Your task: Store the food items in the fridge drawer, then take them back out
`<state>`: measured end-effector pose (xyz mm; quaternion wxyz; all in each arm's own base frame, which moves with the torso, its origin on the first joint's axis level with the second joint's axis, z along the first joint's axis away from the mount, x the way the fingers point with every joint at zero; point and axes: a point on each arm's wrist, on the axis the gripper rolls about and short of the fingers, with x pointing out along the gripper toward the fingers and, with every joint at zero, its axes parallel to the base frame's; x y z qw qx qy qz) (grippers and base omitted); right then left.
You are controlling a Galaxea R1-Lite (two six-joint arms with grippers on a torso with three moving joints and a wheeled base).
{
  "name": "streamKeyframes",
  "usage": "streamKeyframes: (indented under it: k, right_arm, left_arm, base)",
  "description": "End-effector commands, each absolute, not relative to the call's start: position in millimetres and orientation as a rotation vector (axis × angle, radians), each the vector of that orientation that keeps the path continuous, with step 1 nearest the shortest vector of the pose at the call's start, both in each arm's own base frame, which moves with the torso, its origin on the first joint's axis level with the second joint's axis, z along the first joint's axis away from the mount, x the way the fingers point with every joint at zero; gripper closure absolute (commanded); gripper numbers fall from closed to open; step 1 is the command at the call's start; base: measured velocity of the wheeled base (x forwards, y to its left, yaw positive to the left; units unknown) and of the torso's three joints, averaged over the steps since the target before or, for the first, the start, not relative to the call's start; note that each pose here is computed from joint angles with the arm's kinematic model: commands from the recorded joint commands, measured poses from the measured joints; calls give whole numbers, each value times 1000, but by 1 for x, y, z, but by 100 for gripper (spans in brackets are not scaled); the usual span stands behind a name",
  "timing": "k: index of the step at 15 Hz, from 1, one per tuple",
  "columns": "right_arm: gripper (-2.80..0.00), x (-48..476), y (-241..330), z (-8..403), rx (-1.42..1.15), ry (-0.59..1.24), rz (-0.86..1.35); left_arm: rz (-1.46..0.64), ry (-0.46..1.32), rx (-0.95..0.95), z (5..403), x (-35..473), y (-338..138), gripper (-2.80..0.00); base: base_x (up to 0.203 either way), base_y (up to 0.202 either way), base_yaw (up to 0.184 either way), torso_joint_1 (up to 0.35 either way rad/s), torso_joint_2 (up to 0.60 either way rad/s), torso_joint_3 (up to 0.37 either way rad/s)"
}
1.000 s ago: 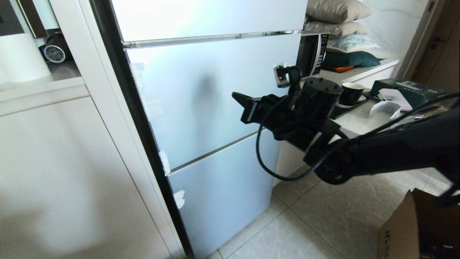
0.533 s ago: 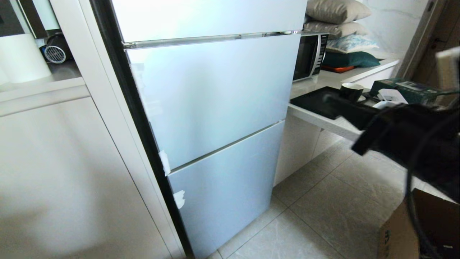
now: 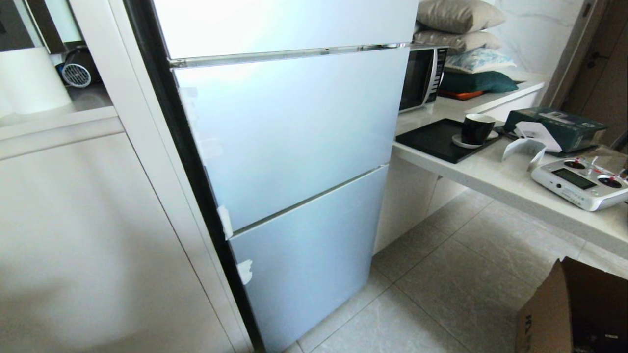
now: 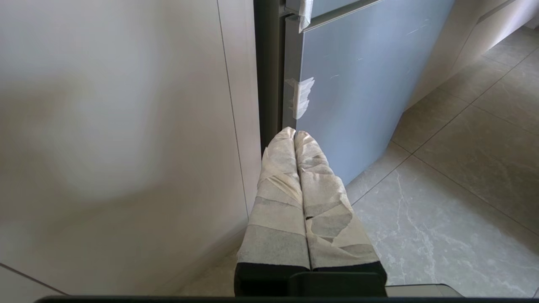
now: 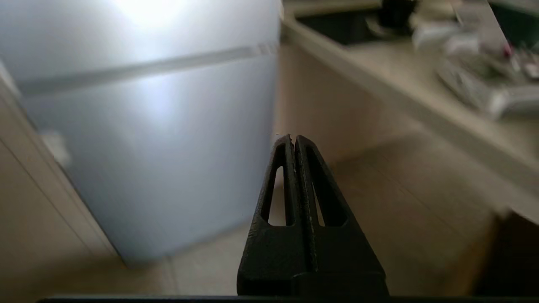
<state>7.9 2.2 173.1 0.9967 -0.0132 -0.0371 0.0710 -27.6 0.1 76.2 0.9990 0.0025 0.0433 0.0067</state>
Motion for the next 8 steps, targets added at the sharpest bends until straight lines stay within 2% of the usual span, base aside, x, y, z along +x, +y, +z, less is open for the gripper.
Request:
streamKeyframes:
  k: [1,5,8]
  right_arm:
    - [0,-26,1,111,-71,-140,92]
    - [0,-23,2,81,143,-42,76]
    - [0,-23,1,81,-91,-46,60]
  left_arm:
    - [13,90,6,76,-27,0,0]
    - [14,89,5,76,-28,0,0]
    - [14,89,5,76,-28,0,0]
  base:
    - [0,0,0,0,0,0]
    - [0,0,0,0,0,0]
    - [0,0,0,0,0,0]
